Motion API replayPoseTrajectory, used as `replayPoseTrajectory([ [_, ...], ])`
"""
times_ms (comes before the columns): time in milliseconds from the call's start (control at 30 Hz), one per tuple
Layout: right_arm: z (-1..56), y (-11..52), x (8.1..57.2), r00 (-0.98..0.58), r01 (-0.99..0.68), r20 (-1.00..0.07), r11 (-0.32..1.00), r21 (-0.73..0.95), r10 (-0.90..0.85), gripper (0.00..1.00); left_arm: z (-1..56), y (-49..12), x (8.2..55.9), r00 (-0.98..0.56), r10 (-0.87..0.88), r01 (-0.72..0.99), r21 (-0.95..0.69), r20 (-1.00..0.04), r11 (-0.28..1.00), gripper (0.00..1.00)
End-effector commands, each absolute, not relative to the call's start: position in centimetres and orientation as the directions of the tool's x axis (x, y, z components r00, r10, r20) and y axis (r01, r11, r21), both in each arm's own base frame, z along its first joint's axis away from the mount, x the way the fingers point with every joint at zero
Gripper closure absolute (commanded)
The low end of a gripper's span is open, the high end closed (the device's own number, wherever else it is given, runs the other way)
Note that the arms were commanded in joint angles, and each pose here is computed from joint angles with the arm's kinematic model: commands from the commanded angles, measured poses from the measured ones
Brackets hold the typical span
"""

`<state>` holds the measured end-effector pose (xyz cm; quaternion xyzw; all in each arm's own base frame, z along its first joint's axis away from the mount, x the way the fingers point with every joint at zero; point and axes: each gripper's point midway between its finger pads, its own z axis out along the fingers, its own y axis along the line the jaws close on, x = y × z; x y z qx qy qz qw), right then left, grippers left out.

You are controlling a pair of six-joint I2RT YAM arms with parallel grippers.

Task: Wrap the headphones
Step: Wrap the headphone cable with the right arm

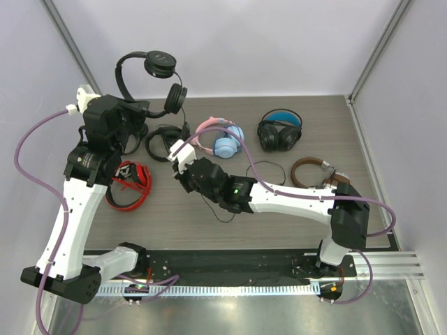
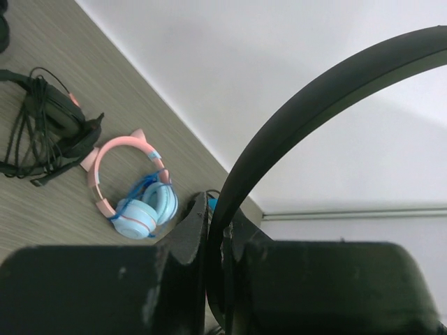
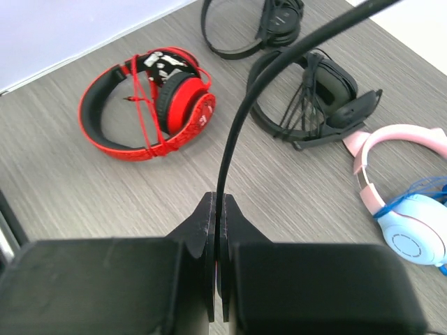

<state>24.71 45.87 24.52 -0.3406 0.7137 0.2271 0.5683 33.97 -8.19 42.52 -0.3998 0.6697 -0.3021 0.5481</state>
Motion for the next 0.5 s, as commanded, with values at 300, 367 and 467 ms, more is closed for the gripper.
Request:
replayPoseTrajectory([
  [300, 27.0, 49.1, 23.6, -0.073, -0.792, -0.972, 0.605, -0.080, -0.224, 0.99, 44.5, -7.3, 33.6, -0.012, -0.865, -0.185, -0.849, -0.501, 0.495, 1.00],
  [367, 26.9, 49.3, 23.7, -0.066, -0.793, -0.970, 0.603, -0.090, -0.232, 0.99, 44.3, -7.8, 33.6, -0.032, -0.872, -0.180, -0.856, -0.488, 0.485, 1.00],
  [467, 26.1, 49.6, 24.1, -0.059, -0.784, -0.965, 0.611, -0.113, -0.254, 0.99, 44.2, -8.4, 33.4, -0.060, -0.881, -0.168, -0.866, -0.468, 0.472, 1.00],
])
